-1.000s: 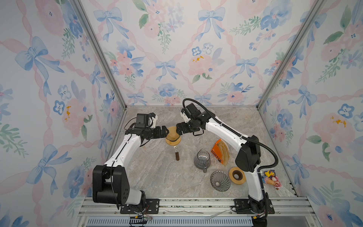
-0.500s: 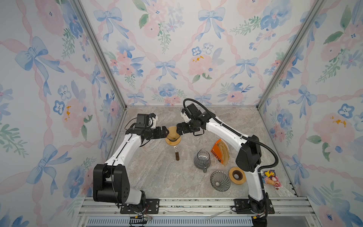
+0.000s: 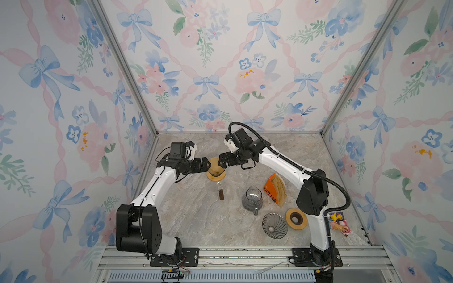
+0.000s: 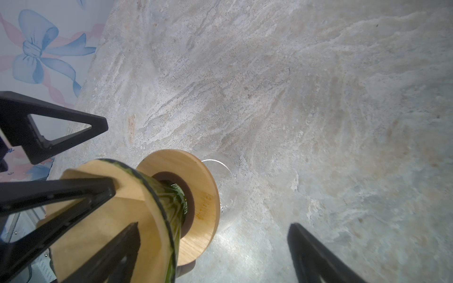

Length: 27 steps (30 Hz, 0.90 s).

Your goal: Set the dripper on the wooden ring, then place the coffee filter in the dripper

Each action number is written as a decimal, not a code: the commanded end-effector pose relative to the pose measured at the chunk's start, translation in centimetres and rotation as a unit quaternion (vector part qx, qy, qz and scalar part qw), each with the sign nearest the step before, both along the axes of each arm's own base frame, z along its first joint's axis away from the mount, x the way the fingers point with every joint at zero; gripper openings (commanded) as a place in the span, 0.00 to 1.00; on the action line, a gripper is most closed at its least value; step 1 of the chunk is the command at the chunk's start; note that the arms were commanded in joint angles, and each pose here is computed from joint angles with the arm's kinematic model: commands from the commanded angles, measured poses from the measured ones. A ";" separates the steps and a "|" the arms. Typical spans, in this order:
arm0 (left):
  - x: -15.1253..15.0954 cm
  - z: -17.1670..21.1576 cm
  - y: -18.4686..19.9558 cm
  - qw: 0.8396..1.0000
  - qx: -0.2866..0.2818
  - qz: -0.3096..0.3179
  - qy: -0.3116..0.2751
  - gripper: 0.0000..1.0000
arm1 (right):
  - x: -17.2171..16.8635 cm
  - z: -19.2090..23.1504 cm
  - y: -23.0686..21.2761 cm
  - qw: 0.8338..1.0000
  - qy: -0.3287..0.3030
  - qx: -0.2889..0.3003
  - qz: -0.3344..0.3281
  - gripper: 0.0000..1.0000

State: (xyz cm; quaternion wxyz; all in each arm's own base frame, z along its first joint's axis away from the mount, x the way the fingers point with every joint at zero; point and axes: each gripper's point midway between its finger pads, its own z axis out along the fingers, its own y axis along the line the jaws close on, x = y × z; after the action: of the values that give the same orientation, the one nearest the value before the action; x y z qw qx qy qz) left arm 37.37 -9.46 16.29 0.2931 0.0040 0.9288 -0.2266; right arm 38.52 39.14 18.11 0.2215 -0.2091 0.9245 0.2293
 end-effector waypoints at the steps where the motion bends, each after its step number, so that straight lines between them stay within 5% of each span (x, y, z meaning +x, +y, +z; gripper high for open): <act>1: -0.1 -0.9 0.3 1.000 0.003 0.005 0.010 0.98 | 0.0 0.9 -1.3 1.000 -0.011 -0.022 -0.009 0.96; 8: -0.1 -0.9 0.3 1.000 0.004 0.005 0.010 0.98 | 0.5 0.1 -2.6 0.998 -0.013 -0.054 -0.031 0.96; 27: -0.2 -1.2 0.5 1.000 0.009 0.011 0.016 0.98 | 0.1 -0.3 -1.8 0.999 -0.006 -0.031 -0.022 0.96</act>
State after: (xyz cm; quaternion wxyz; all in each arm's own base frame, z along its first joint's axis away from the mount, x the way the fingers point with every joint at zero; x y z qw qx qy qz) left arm 37.37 -9.45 16.29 0.2931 0.0039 0.9289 -0.2264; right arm 38.73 37.66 16.86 0.2194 -0.1984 0.9365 0.1882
